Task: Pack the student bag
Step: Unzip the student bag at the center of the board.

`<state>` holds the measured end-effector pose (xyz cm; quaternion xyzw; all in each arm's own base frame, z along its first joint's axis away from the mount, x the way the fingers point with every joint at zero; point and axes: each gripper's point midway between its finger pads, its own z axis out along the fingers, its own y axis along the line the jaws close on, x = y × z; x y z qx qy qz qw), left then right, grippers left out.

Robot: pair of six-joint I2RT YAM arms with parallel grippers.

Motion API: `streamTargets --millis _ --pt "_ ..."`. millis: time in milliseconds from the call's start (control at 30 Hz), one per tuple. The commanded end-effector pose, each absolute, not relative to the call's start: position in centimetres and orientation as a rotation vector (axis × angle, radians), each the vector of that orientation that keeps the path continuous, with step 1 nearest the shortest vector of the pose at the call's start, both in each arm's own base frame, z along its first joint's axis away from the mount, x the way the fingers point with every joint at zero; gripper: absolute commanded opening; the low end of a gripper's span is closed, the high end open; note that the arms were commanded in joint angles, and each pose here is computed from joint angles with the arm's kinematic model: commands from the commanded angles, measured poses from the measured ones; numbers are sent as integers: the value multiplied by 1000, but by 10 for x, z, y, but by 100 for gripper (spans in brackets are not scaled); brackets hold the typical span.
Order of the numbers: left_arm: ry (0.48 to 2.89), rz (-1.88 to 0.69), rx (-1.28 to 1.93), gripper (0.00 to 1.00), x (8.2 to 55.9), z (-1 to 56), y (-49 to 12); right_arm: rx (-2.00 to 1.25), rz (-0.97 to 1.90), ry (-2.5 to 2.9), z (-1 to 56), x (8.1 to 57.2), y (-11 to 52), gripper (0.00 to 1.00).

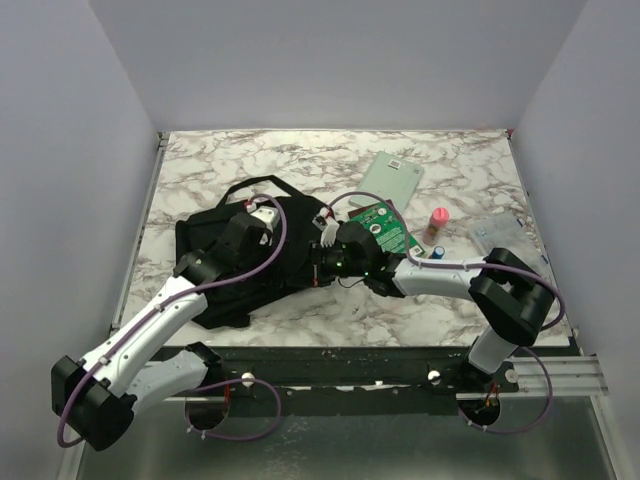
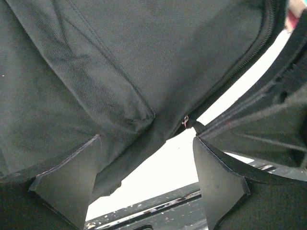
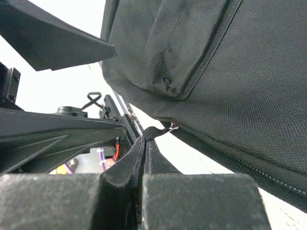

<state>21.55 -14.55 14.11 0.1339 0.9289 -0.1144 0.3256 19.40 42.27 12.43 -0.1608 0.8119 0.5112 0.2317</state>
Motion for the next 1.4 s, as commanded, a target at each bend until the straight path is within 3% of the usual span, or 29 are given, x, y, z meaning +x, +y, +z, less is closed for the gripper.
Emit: streamTargets --millis 0,167,300,400,533,567,633,700,900,1067,1167,1367 --pt "2359 -433 128 79 207 172 -148 -428 1616 2219 157 185 425 1" --pt "2347 -629 -344 82 192 170 -150 -418 1663 2190 169 186 425 1" --pt "2364 -751 -460 67 183 162 -161 -400 1644 2184 172 188 422 1" --pt "2352 -696 -425 64 183 150 -151 -360 1643 2186 176 191 417 1" --pt "2307 -775 -644 58 174 143 -144 -320 1655 2173 183 190 413 1" --pt "2299 -820 -722 64 171 140 -145 -314 1668 2164 186 190 412 1" --pt "2271 -935 -905 87 166 140 -150 -309 1689 2151 188 187 411 1" --pt "2228 -1027 -1097 97 164 139 -154 -309 1693 2147 189 187 411 1" --pt "2096 -1162 -1383 98 175 142 -159 -305 1709 2128 191 185 410 1" --pt "2051 -1181 -1611 76 180 127 -162 -300 1732 2119 191 183 409 1" --pt "1970 -1168 -1642 69 193 122 -157 -305 1731 2124 188 183 410 1" --pt "1908 -959 -1617 47 209 102 -130 -322 1693 2154 175 181 406 1"
